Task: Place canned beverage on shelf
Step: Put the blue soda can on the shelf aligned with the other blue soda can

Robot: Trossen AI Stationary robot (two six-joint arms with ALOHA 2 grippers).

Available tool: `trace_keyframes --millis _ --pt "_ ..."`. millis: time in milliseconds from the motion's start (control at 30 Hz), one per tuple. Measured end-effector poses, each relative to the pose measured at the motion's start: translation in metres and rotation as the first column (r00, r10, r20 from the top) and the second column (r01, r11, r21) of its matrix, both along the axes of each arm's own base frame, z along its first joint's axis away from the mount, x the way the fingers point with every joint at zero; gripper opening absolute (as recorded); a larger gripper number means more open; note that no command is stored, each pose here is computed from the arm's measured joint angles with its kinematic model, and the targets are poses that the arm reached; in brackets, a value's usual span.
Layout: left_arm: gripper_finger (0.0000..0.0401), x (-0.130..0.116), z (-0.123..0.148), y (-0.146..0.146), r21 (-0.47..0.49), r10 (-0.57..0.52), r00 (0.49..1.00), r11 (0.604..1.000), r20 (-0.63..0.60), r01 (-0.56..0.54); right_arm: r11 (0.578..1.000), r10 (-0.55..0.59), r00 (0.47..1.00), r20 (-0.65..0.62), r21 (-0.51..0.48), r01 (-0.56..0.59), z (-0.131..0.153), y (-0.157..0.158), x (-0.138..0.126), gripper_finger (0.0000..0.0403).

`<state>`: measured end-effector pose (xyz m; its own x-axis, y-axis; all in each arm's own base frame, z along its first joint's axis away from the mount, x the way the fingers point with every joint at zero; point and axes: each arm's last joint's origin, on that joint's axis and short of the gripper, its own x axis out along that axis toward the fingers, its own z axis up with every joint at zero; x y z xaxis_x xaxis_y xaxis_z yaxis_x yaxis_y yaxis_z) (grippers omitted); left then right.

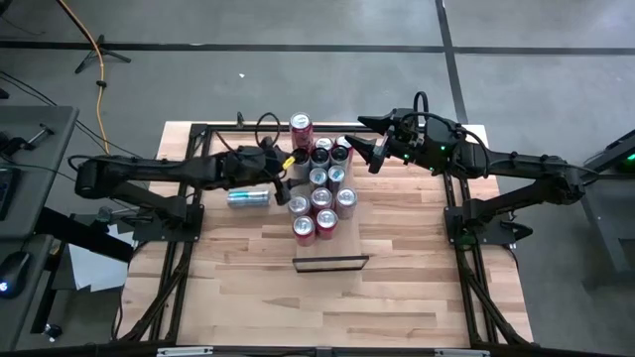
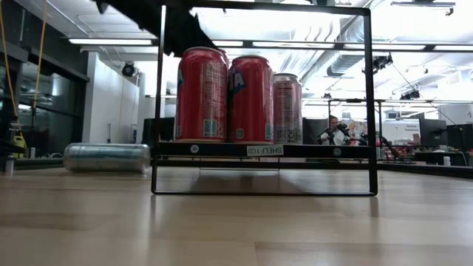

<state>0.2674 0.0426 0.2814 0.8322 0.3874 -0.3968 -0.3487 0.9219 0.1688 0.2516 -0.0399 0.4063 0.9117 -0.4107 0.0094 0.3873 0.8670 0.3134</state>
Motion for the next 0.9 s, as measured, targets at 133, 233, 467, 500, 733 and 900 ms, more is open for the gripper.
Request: trace_keyframes --millis 133,233,467,500,733,900 --pt "0.0280 -0.016 0.028 -0.006 -0.054 0.007 1.000 0.998 -0.001 -0.007 1.000 0.000 1.000 -0.001 -0.001 0.000 0.000 0.000 0.000 0.0360" --pt "0.0280 -0.033 0.046 -0.010 -0.116 0.027 1.000 0.993 0.005 -0.026 1.000 0.000 1.000 -0.001 -0.001 0.000 0.000 0.000 0.000 0.0360" --pt "0.0280 -0.074 0.061 -0.005 -0.174 0.222 0.966 0.954 -0.132 -0.243 1.000 -0.001 1.000 -0.008 -0.005 0.001 -0.001 0.000 0.000 0.0360" --pt "0.0280 -0.078 0.056 0.001 -0.186 0.273 0.938 0.931 -0.216 -0.314 1.000 -0.001 1.000 -0.011 -0.005 0.001 -0.001 0.000 0.000 0.0360" --pt "0.0280 -0.094 0.016 0.030 -0.311 0.156 0.686 0.804 -0.711 -0.506 1.000 -0.001 1.000 -0.026 -0.007 0.001 -0.002 0.000 0.000 0.0360" --pt "0.0280 -0.103 -0.011 0.021 -0.250 0.049 0.548 0.854 -0.835 -0.457 1.000 -0.002 0.999 -0.033 -0.006 0.001 -0.003 0.000 0.000 0.0360"
